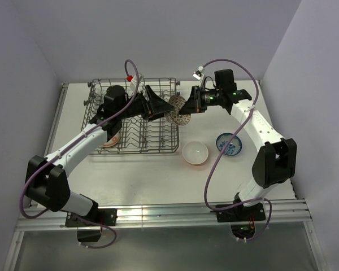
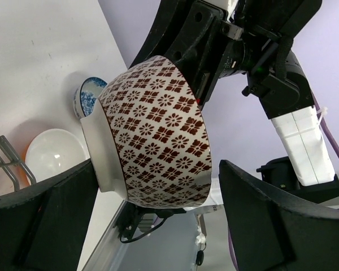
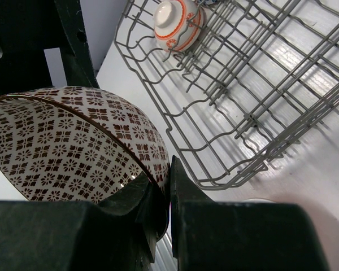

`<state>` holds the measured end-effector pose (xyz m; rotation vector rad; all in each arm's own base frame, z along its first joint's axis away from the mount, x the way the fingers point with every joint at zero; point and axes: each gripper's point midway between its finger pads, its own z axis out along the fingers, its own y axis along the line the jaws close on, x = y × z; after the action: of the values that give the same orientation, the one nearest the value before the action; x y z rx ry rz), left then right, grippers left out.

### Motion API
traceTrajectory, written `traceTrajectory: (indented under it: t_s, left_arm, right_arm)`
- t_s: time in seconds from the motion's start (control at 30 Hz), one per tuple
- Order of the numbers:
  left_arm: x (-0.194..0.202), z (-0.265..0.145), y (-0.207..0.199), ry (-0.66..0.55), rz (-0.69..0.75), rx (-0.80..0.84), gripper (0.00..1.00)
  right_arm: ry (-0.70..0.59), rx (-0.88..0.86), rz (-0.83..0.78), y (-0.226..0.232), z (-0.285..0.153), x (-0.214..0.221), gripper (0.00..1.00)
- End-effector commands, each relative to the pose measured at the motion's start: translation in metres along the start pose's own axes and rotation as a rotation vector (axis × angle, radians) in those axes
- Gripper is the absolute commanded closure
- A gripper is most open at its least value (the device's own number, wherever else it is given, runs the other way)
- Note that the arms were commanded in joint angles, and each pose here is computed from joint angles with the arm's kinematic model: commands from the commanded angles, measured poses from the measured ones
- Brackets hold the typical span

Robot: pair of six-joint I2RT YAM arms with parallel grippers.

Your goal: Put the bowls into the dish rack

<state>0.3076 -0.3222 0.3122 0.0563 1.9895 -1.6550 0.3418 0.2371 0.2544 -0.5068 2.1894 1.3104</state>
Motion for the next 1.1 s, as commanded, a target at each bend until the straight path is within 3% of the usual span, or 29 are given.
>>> traceTrajectory:
  t_s: [0.0,0.2,0.3,0.33,0.37,0.4,0.47,0.5,0.6,0.73,0.87,0.93,1.07]
  left_arm:
    - [0.0,0.002,-0.018,0.005,0.019,0.049,0.11]
    - [-0.001,0.002,-0.019,0.002,0.035,0.056,0.28]
    - [-0.001,0.002,-0.021,0.007,0.057,0.065,0.49]
    - [-0.002,0.002,-0.021,0.006,0.076,0.063,0.62]
    - [-0.003,0.002,-0.021,-0.003,0.091,0.056,0.69]
    - [-0.005,0.001,-0.021,-0.004,0.095,0.049,0.84]
    - [-0.009,0.001,-0.017,-0.017,0.116,0.033,1.0]
    - [-0.012,0.0,-0.01,-0.032,0.112,0.002,1.0]
    - [-0.025,-0.006,0.008,-0.063,0.098,-0.04,1.0]
    - [-0.045,-0.013,0.032,-0.104,0.108,-0.117,1.0]
    - [-0.057,-0.01,0.056,-0.111,0.142,-0.196,1.0]
    - [-0.07,-0.01,0.061,-0.127,0.207,-0.225,1.0]
    - [-0.1,-0.004,0.095,-0.146,0.348,-0.39,1.0]
  right_arm:
    - [-0.074,-0.004,-0.104,0.024,-0.009,-0.018,1.0]
    - [-0.066,0.01,-0.106,0.021,-0.008,-0.014,1.0]
    - [-0.055,0.005,-0.102,0.021,-0.006,-0.014,1.0]
    - [-0.048,0.006,-0.1,0.02,-0.005,-0.013,1.0]
    - [-0.031,0.007,-0.089,0.018,-0.003,-0.012,0.95]
    - [-0.026,0.007,-0.082,0.017,-0.003,-0.012,0.84]
    - [-0.019,0.007,-0.073,0.016,-0.002,-0.013,0.73]
    - [-0.017,0.008,-0.068,0.016,-0.001,-0.013,0.63]
    - [-0.012,0.015,-0.07,0.014,-0.001,-0.013,0.51]
    - [-0.004,0.012,-0.062,0.014,-0.001,-0.013,0.43]
    - [-0.001,0.021,-0.059,0.012,-0.004,-0.014,0.28]
    - [-0.008,0.028,-0.052,0.009,-0.008,-0.015,0.07]
    - [-0.025,0.042,-0.036,0.003,-0.021,-0.017,0.01]
